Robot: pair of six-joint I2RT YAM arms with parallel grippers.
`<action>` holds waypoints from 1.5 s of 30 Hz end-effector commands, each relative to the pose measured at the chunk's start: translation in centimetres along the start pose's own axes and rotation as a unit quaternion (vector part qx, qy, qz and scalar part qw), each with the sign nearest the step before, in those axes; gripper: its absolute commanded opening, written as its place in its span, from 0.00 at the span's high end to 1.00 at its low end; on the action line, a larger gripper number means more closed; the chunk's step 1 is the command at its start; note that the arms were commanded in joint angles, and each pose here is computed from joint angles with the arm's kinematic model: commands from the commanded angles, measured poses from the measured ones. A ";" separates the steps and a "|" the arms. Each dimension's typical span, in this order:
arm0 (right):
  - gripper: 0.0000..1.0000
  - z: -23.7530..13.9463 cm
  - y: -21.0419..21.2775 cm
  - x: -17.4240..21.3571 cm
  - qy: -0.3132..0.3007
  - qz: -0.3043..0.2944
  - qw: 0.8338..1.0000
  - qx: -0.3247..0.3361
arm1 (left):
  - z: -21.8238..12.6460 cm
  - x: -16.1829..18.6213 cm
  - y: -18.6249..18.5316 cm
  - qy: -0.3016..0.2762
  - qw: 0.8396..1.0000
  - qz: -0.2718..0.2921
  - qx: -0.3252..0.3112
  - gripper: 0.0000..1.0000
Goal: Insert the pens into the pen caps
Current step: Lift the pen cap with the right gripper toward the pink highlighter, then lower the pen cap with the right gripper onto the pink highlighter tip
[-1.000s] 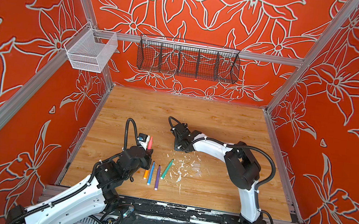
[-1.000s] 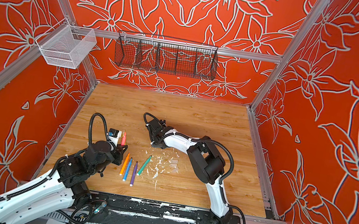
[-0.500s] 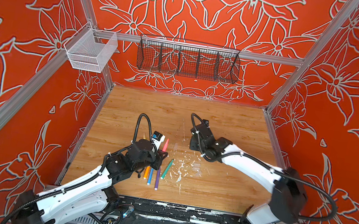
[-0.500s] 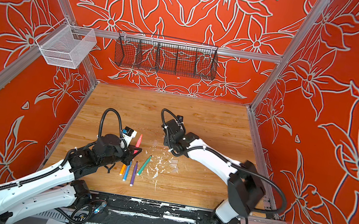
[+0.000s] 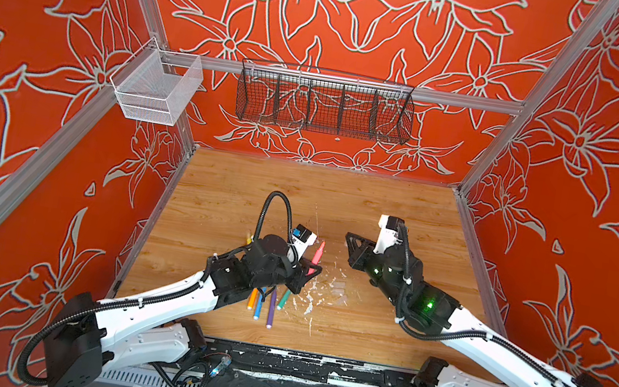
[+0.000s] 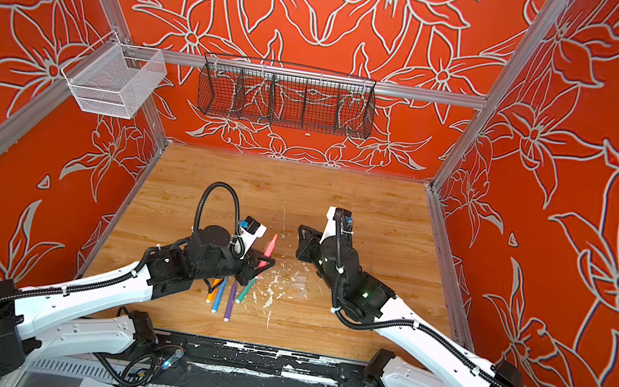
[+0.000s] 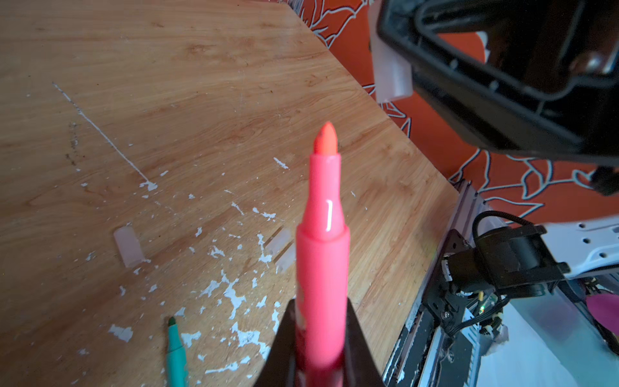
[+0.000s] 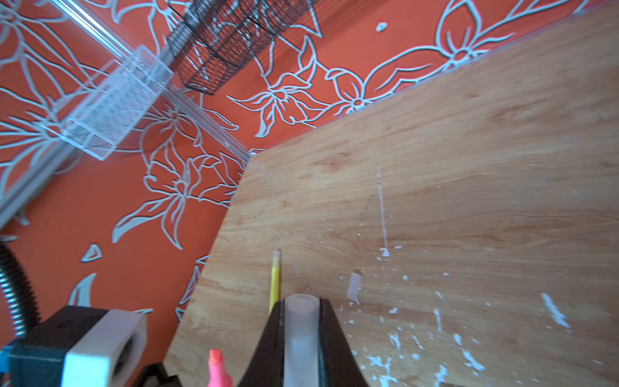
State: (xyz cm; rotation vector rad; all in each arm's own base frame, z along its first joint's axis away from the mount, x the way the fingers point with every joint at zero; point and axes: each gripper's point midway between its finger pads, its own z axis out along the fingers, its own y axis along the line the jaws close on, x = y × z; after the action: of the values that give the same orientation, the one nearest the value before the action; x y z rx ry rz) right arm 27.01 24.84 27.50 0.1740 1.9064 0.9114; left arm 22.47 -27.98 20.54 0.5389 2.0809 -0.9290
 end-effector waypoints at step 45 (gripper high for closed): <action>0.91 0.7 4.2 0.7 0.002 0.016 0.997 -0.079 | 1.3 -3.8 -1.5 -0.042 0.999 0.003 -0.003 1.00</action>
State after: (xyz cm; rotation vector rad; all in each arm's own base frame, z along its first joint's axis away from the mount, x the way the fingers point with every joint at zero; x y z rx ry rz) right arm 26.99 27.93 28.75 0.1473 1.8341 1.0377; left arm 23.87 -30.17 21.45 0.4973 2.0697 -0.9475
